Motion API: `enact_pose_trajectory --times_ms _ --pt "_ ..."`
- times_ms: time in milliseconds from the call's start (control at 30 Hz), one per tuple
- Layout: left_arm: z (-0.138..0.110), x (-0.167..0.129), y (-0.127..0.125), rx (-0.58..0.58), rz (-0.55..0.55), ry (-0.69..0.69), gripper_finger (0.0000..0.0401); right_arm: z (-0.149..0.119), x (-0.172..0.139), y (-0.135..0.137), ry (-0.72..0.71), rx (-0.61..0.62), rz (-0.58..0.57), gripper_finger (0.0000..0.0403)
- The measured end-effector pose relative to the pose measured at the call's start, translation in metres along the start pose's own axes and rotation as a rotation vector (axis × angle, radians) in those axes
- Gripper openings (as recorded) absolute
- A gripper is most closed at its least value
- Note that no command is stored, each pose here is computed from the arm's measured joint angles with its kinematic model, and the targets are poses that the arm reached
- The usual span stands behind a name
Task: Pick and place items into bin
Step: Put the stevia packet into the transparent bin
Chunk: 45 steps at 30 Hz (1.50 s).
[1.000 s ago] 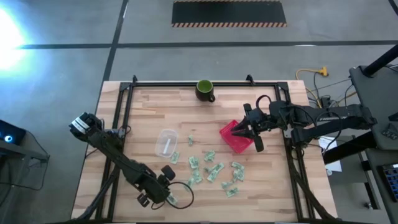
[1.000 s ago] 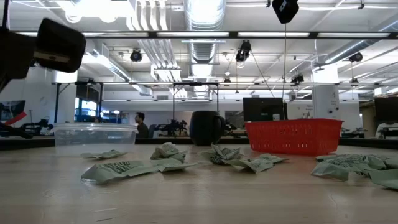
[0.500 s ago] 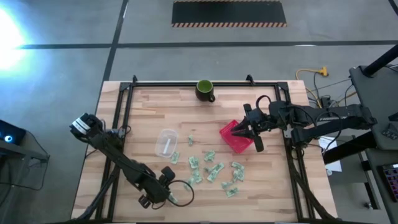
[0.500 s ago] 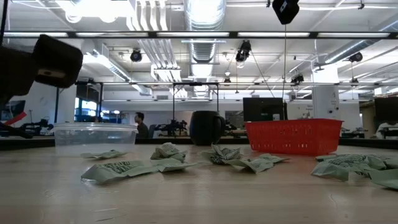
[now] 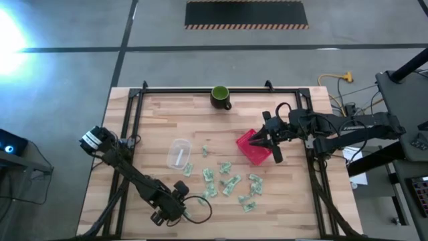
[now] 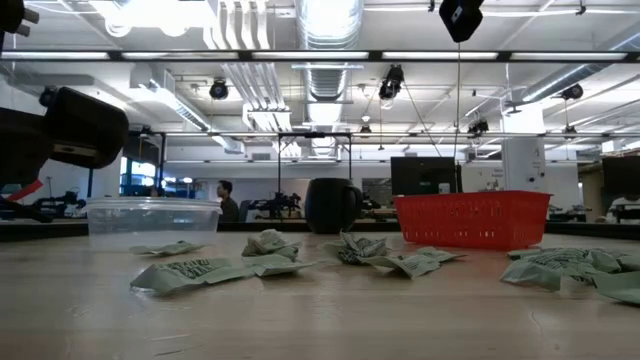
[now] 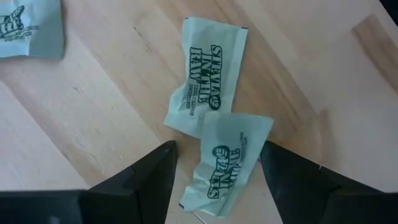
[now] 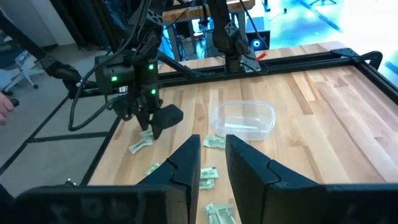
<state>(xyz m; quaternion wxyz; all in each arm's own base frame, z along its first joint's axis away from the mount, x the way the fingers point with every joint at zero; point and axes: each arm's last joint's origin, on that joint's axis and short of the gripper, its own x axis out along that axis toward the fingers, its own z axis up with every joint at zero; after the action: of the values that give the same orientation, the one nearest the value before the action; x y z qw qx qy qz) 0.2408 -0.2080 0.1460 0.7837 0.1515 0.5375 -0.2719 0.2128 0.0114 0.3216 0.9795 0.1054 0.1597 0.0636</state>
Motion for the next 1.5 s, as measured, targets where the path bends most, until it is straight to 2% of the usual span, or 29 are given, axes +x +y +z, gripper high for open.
enact_pose_trajectory --times_ms 133,467,633,867,1067,1233,1500 --pt "-0.001 -0.001 0.001 -0.061 0.003 -0.009 0.0186 0.000 0.000 -0.001 -0.003 -0.003 -0.018 0.0068" --pt "-0.001 -0.002 0.002 -0.178 0.013 -0.009 0.0056 0.000 0.000 -0.001 -0.004 -0.018 -0.020 0.0068" --pt "-0.001 -0.004 0.002 -0.272 0.017 -0.013 0.0012 0.000 0.000 -0.001 -0.004 -0.019 -0.020 0.0068" --pt "0.000 -0.016 0.002 -0.400 0.069 0.001 0.0005 0.000 0.000 -0.001 -0.004 -0.035 -0.022 0.0068" --pt "0.001 -0.037 0.004 -0.429 0.122 -0.043 0.0006 0.000 0.000 -0.001 -0.005 -0.049 -0.022 0.0068" --pt "0.004 -0.066 0.007 -0.432 0.247 -0.116 0.0006 0.000 0.000 -0.001 -0.003 -0.048 -0.022 0.0068" --pt "-0.009 -0.108 0.022 -0.437 0.636 -0.145 0.0006 0.000 0.000 -0.001 -0.004 -0.048 -0.024 0.0068"
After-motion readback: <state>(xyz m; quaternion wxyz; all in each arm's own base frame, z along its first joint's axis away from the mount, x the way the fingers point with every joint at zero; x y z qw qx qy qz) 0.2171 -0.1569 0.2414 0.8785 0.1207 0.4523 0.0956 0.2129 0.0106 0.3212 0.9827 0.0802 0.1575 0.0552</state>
